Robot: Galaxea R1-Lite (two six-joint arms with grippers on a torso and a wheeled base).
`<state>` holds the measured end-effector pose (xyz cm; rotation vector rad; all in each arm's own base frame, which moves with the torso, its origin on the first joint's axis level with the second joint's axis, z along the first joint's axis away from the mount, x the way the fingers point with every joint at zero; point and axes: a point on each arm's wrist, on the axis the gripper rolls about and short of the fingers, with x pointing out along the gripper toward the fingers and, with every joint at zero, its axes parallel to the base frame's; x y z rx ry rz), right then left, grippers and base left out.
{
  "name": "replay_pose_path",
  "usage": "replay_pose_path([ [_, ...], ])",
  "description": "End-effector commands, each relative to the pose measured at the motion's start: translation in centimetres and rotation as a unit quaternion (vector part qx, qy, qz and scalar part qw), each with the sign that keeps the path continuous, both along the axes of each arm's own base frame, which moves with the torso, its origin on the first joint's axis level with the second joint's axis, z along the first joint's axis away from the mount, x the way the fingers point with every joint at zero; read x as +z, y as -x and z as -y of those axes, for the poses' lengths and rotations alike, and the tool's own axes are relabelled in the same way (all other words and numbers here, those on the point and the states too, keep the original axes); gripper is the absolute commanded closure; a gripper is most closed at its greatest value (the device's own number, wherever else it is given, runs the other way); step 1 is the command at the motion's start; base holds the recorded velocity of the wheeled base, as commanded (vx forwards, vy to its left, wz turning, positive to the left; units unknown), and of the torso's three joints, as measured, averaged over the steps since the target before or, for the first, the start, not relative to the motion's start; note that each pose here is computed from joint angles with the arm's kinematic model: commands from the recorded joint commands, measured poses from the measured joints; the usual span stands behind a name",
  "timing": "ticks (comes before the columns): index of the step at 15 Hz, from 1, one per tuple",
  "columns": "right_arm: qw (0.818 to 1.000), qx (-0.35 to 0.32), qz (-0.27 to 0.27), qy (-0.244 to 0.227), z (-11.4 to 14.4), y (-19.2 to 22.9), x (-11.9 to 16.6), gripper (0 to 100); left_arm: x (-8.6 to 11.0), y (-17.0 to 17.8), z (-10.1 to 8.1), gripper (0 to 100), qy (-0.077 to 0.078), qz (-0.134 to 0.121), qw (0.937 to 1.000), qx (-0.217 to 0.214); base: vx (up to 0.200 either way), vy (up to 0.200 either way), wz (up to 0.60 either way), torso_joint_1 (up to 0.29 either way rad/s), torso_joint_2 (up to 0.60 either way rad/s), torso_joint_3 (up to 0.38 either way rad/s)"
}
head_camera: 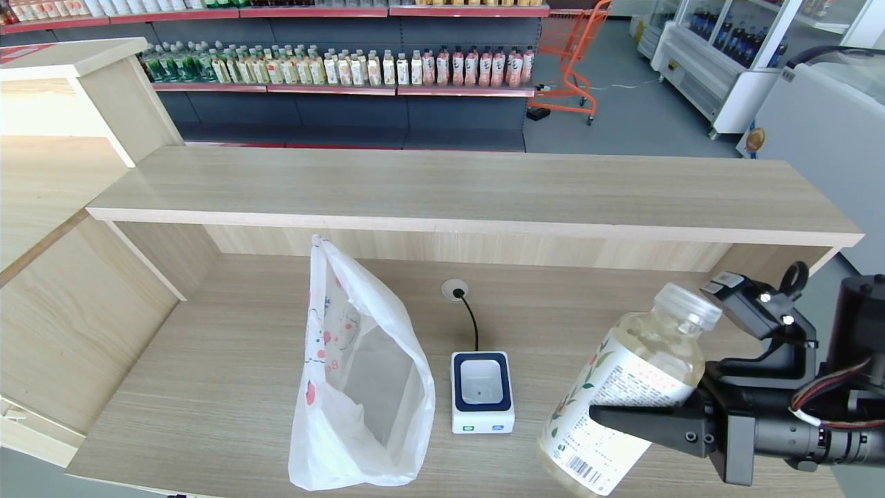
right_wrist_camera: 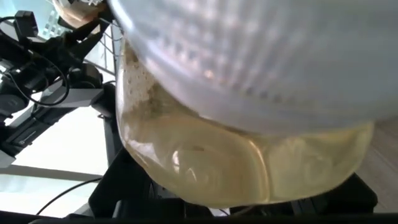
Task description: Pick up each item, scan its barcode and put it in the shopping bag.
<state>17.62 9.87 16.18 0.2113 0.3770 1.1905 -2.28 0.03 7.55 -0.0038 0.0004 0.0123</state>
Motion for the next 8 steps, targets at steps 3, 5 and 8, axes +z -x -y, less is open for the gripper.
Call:
replay_pose_path([
  [3, 1.000, 0.008, -0.006, 0.008, -0.4, 0.0, -0.6, 100, 0.0, 0.0, 0.0, 0, 0.000, 0.000, 1.0000, 0.001, 0.000, 0.000, 0.00, 0.000, 0.00, 0.000],
  [5, 1.000, 0.007, -0.002, 0.017, -0.4, -0.3, -1.0, 100, 0.0, 0.0, 0.0, 0, 0.000, 0.000, 1.0000, 0.000, 0.000, 0.000, 0.00, 0.000, 0.00, 0.000],
  [8, 0.999, 0.012, 0.011, 0.029, -0.5, -0.5, -1.4, 100, 0.0, 0.0, 0.0, 0, 0.000, 0.000, 1.0000, 0.000, 0.000, 0.000, 0.00, 0.000, 0.00, 0.000],
])
